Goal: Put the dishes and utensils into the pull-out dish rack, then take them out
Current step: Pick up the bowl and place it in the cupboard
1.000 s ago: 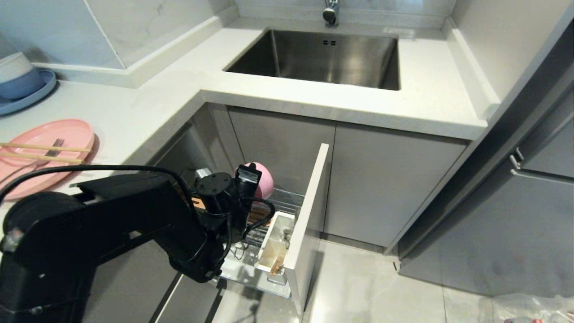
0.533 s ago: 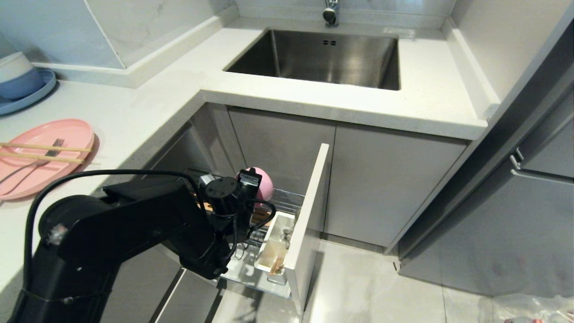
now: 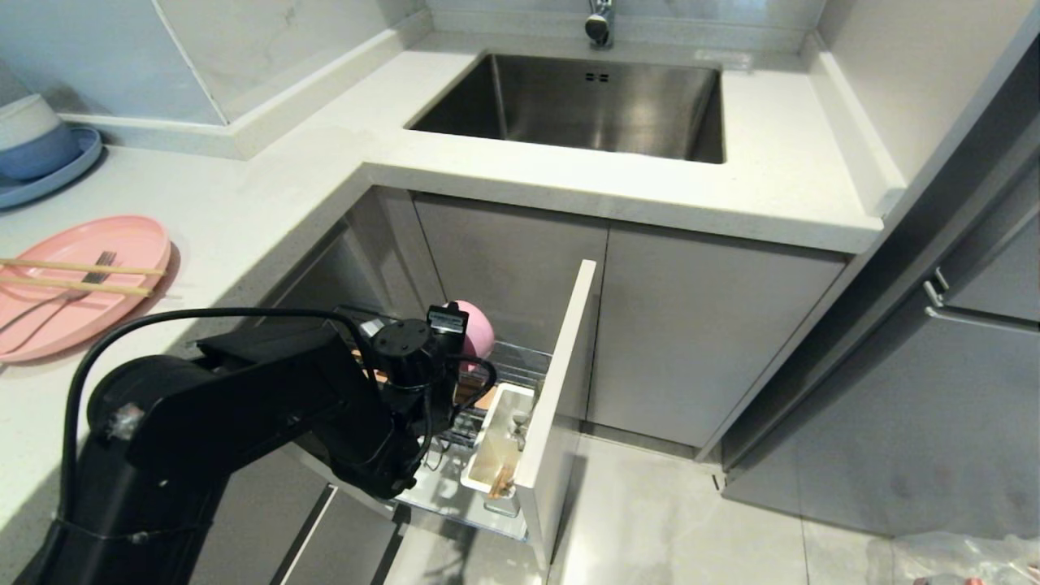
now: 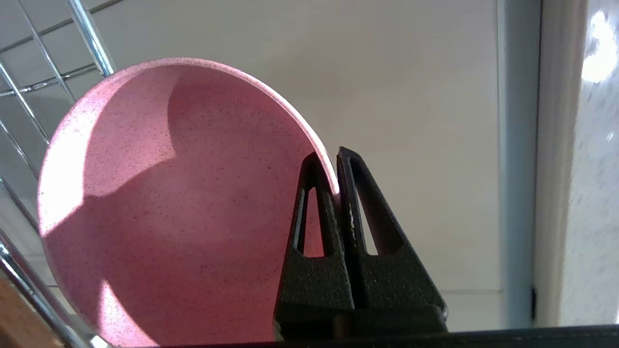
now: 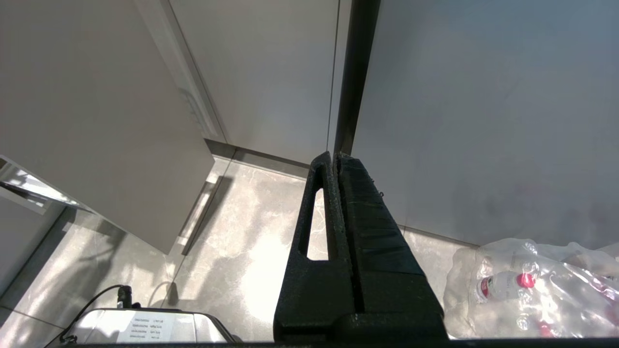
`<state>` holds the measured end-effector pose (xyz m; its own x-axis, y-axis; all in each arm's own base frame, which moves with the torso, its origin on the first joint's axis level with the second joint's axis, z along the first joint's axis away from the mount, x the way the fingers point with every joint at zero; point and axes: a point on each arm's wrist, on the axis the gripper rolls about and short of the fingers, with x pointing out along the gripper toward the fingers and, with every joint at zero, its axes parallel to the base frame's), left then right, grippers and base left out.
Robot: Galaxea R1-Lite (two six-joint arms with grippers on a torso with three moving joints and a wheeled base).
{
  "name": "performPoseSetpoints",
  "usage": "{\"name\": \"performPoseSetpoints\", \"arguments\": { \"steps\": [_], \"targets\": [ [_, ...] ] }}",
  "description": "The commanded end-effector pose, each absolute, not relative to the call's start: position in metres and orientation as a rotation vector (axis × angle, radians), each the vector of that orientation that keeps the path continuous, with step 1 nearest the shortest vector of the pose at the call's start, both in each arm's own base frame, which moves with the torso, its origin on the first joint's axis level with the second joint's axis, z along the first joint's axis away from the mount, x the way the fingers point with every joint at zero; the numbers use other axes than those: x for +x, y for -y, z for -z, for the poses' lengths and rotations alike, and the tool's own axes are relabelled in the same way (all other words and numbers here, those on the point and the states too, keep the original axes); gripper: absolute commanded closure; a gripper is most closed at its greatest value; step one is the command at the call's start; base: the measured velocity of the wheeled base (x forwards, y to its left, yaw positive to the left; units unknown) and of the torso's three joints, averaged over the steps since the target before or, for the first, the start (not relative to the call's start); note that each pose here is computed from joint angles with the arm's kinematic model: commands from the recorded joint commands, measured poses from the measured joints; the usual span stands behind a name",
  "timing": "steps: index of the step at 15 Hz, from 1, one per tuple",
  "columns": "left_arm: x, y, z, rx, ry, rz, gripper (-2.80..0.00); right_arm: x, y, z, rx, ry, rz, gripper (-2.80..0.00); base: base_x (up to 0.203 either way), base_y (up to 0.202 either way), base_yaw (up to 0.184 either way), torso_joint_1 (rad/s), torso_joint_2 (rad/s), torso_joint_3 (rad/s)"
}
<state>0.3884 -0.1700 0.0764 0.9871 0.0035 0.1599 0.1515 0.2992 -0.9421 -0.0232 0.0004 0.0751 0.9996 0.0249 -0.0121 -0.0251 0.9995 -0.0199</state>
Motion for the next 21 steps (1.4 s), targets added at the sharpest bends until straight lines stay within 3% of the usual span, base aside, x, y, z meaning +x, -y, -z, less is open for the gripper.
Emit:
{"name": "performPoseSetpoints", "arguments": {
  "steps": [1,21],
  "targets": [
    [0.388,0.169,-0.081,-1.292,0.158,0.109,0.00,-0.023,0.000,-0.075,-0.021,-0.012,-0.025,0.00,0.000,0.000,0.000,0.000,0.00,0.000],
    [0.397,0.171,-0.062,-1.337,0.130,0.100,0.00,-0.023,0.000,-0.075,-0.020,-0.012,-0.026,0.00,0.000,0.000,0.000,0.000,0.00,0.000]
  ]
}}
